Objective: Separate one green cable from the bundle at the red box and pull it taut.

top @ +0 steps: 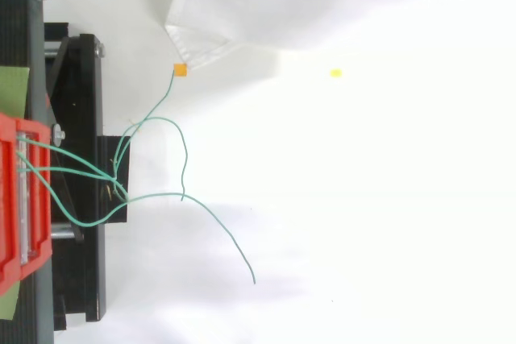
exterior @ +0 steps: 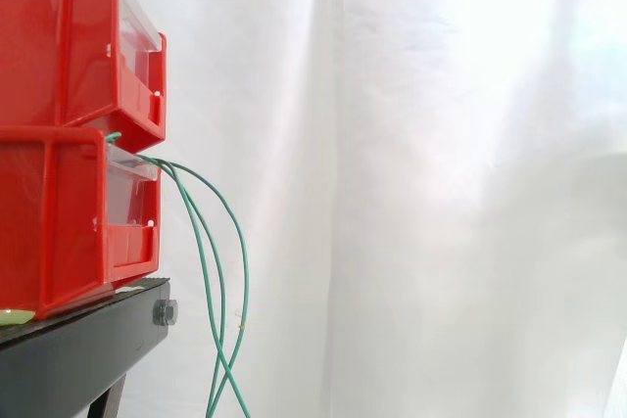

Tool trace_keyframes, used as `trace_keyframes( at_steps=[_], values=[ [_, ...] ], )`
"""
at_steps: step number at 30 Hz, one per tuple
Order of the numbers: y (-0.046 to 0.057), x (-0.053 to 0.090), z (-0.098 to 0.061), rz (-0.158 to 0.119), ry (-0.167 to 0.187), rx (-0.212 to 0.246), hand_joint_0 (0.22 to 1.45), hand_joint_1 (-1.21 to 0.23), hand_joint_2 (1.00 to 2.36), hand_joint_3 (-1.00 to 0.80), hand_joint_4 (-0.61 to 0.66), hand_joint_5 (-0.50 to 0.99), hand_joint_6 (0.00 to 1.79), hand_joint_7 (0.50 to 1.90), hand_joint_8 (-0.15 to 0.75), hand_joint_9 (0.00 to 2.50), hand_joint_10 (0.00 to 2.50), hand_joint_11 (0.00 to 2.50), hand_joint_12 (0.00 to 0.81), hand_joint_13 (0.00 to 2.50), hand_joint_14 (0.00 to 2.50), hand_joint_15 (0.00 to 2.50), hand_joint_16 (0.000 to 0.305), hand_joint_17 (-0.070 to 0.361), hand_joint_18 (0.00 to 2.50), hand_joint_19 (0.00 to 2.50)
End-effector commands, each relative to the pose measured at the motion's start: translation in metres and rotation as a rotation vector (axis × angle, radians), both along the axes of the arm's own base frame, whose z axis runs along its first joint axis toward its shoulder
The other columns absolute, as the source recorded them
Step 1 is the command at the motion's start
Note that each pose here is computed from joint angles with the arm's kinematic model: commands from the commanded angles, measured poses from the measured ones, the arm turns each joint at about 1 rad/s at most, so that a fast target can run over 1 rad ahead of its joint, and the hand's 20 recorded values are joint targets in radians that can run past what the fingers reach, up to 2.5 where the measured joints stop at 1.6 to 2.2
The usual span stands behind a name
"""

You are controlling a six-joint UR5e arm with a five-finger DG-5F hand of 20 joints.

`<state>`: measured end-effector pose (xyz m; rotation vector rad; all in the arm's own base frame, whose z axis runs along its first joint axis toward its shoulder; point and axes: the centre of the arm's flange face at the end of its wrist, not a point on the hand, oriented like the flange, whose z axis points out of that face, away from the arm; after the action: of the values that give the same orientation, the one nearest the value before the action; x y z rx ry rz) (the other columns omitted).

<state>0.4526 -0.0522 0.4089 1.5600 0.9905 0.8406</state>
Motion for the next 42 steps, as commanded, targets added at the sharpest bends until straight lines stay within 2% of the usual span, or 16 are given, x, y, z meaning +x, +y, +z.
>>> trace_keyframes(
  at_steps=[1,3,4,5,6,7,8,14,37,40,42],
  values=[
    [-0.0001,-0.0002,0.0000,0.000,0.000,0.000,0.60,-0.28,1.00,-0.50,0.02,-0.28,0.50,0.67,0.234,0.32,0.01,0.35,0.261,0.32,0.02,0.46,0.042,0.094,0.33,0.81],
    [-0.0001,-0.0002,0.0000,0.000,0.000,0.000,0.58,-0.36,1.00,-0.50,0.06,-0.27,0.50,0.69,0.229,0.40,0.01,0.39,0.258,0.37,0.02,0.47,0.042,0.094,0.35,0.82],
    [0.0001,0.0003,-0.0005,0.000,0.000,0.000,0.55,-0.49,1.00,-0.50,0.14,-0.24,0.50,0.74,0.241,0.60,0.01,0.49,0.274,0.56,0.02,0.53,0.041,0.093,0.55,0.84],
    [0.0001,0.0002,0.0008,0.000,-0.003,0.001,0.55,-0.55,1.00,-0.50,0.17,-0.21,0.50,0.76,0.245,0.73,0.02,0.56,0.279,0.67,0.02,0.58,0.041,0.092,0.65,0.86],
    [0.0000,-0.0001,0.0001,0.000,-0.001,0.000,0.56,-0.57,1.00,-0.50,0.20,-0.20,0.50,0.77,0.246,0.80,0.01,0.60,0.277,0.74,0.02,0.62,0.041,0.092,0.67,0.89],
    [-0.0008,-0.0003,0.0000,-0.002,0.000,0.000,0.57,-0.60,1.00,-0.50,0.22,-0.17,0.50,0.79,0.234,0.98,0.02,0.69,0.275,0.86,0.02,0.68,0.040,0.090,0.72,0.91],
    [-0.0007,0.0000,-0.0006,-0.002,0.002,-0.001,0.59,-0.62,1.00,-0.50,0.21,-0.16,0.50,0.80,0.218,1.00,0.02,0.70,0.266,0.87,0.02,0.68,0.039,0.087,0.72,0.91],
    [-0.0007,-0.0002,0.0001,-0.002,-0.001,0.000,0.61,-0.68,1.00,-0.50,0.16,-0.16,0.50,0.80,0.196,0.95,0.02,0.68,0.246,0.78,0.02,0.65,0.036,0.080,0.65,0.88],
    [-0.0013,0.0001,-0.0005,-0.003,0.000,0.000,0.58,-0.67,1.00,-0.50,0.15,-0.16,0.50,0.78,0.186,0.93,0.02,0.66,0.236,0.75,0.02,0.66,0.034,0.077,0.61,0.88],
    [-0.0007,-0.0002,0.0001,-0.002,-0.001,0.000,0.63,-0.77,1.00,-0.50,0.11,-0.17,0.50,0.77,0.160,0.91,0.02,0.65,0.213,0.68,0.02,0.65,0.028,0.062,0.53,0.91],
    [-0.0006,0.0003,0.0001,-0.002,0.000,0.000,0.68,-0.86,1.00,-0.50,0.07,-0.17,0.50,0.75,0.137,0.84,0.02,0.62,0.199,0.56,0.02,0.63,0.024,0.055,0.37,0.97]
  ],
)
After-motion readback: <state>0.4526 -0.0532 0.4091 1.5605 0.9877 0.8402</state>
